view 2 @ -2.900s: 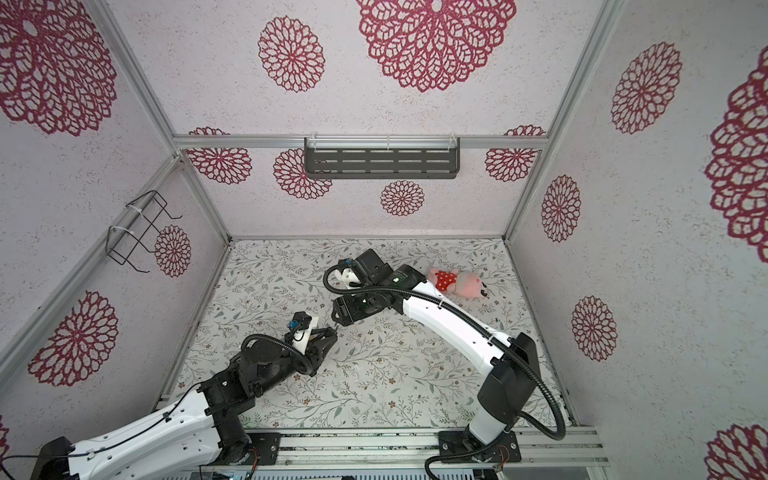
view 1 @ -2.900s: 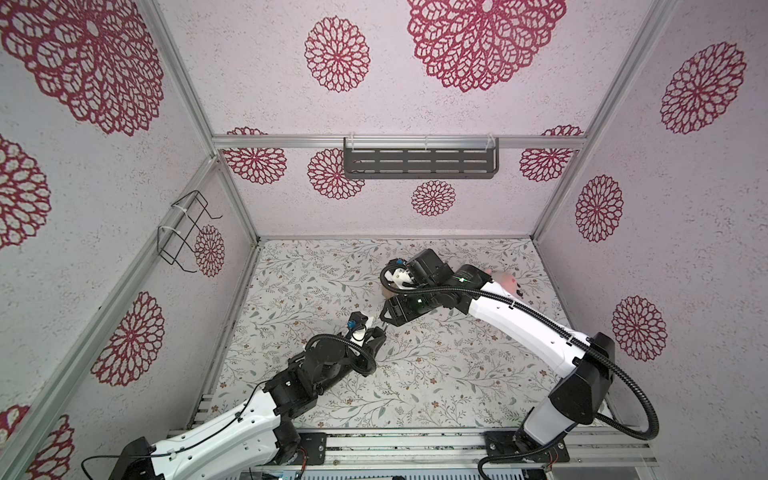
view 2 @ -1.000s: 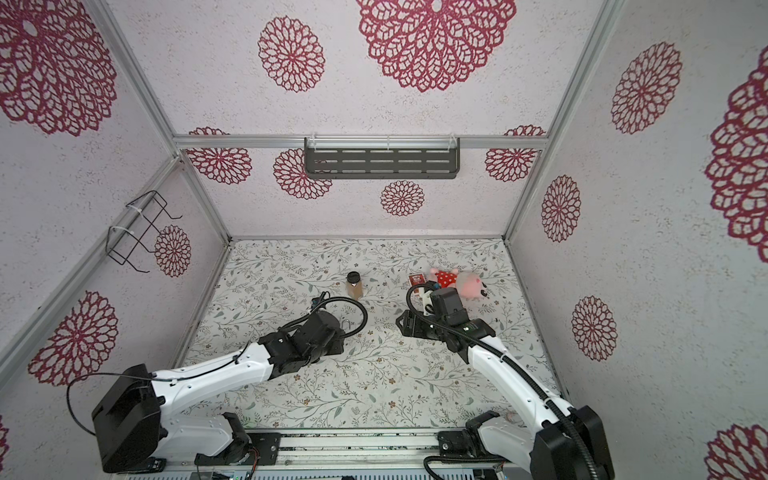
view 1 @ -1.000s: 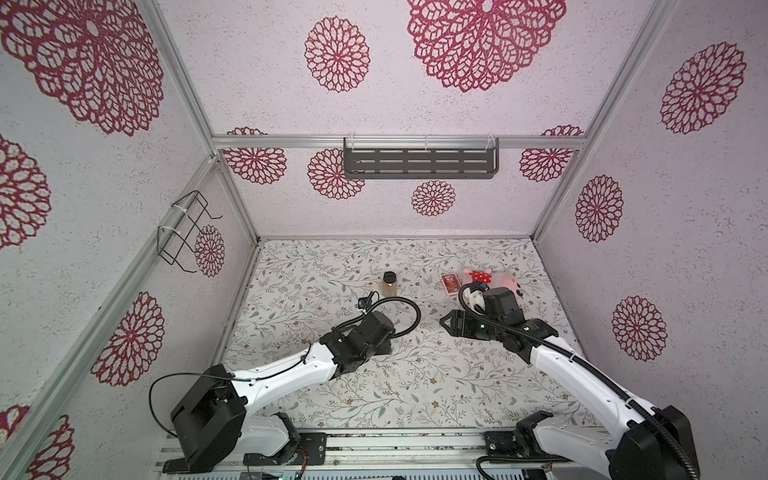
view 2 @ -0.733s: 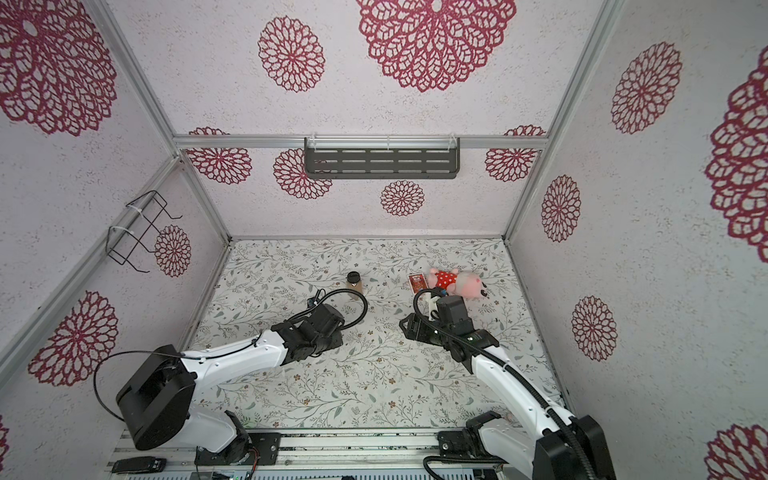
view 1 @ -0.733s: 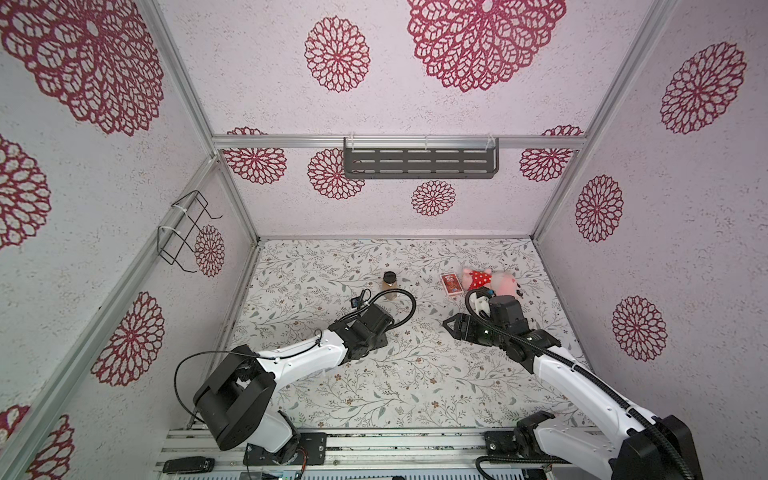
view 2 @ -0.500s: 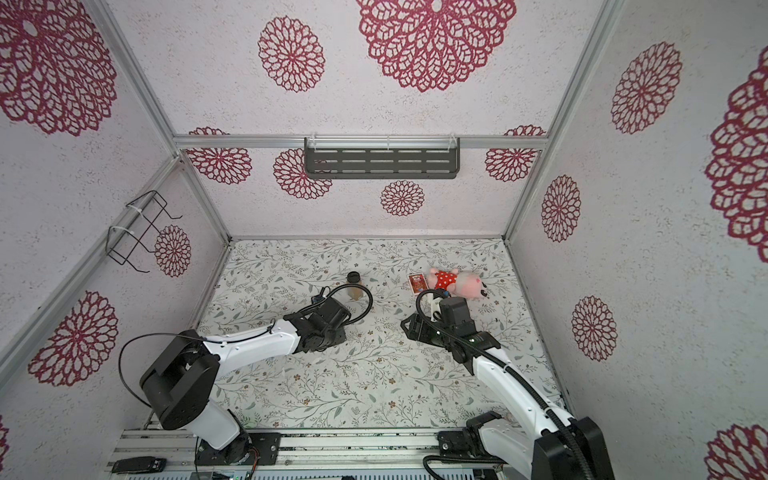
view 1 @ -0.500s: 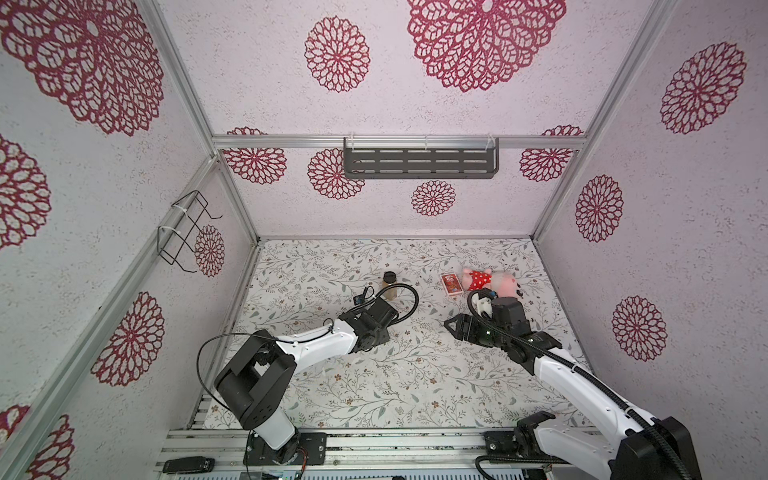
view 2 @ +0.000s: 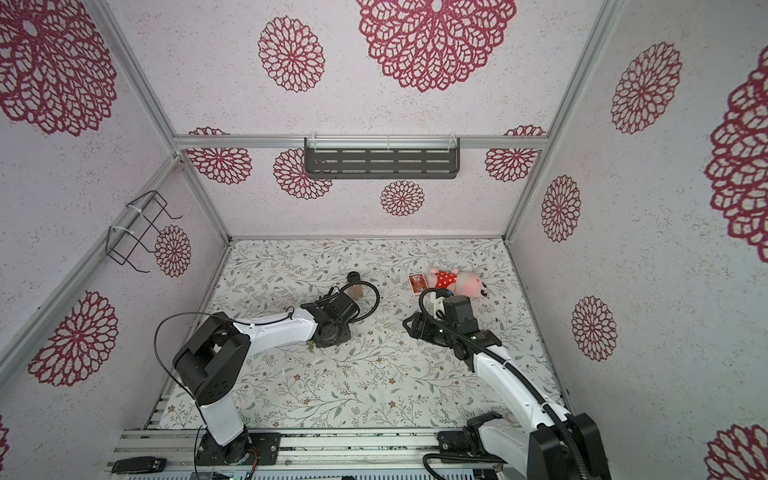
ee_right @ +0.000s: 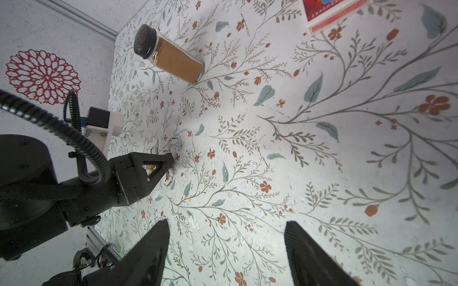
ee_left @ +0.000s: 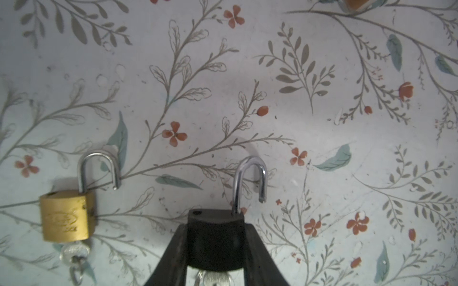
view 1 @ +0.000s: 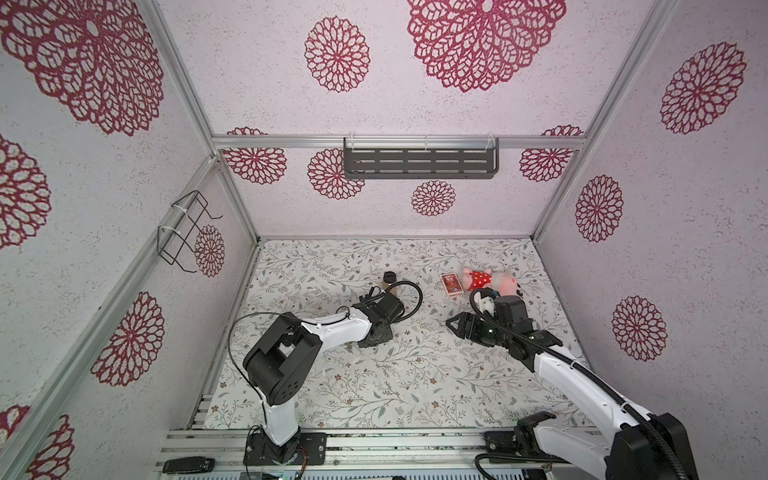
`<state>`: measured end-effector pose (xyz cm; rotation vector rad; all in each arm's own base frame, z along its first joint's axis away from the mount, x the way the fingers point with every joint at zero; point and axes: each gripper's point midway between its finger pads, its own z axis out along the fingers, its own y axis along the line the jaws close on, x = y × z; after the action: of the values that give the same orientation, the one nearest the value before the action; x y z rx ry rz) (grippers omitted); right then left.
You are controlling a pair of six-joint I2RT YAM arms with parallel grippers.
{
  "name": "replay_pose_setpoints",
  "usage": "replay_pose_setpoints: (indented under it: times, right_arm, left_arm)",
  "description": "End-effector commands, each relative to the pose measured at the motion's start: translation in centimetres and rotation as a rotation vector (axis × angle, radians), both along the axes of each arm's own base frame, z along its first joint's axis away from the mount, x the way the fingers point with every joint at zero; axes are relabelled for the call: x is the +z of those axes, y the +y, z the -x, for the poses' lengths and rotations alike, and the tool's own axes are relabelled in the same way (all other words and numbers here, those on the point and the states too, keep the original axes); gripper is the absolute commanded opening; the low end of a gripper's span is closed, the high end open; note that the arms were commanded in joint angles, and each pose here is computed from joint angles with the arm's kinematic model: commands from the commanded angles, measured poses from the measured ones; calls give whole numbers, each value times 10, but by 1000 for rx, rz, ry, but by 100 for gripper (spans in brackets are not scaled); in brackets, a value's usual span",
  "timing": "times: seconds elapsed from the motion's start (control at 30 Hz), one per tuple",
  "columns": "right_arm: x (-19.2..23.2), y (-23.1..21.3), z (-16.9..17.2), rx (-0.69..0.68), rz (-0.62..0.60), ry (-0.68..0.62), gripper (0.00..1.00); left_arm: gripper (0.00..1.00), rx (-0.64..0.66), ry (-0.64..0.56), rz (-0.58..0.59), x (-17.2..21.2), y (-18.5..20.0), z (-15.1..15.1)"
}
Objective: Unlock with the key
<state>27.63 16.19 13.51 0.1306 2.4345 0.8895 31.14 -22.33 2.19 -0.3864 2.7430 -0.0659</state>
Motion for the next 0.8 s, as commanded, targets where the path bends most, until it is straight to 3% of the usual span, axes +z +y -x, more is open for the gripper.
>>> replay_pose_setpoints:
  times: [0.0, 0.27, 0.53, 0.77]
  right_arm:
    - [5, 1, -4, 10, -15, -21, 76]
    - [5, 0, -4, 6, -24, -17, 76]
    - [11, -1, -7, -6, -43, -32, 76]
    - [34, -12, -24, -66, -50, -114, 76]
  left_arm:
    - [1, -3, 30, -32, -1, 5, 1]
    - [23, 1, 47, -39, -3, 8, 5]
    - [38, -2, 50, -34, 2, 5, 3]
    - [61, 14, 2, 18, 31, 7, -6]
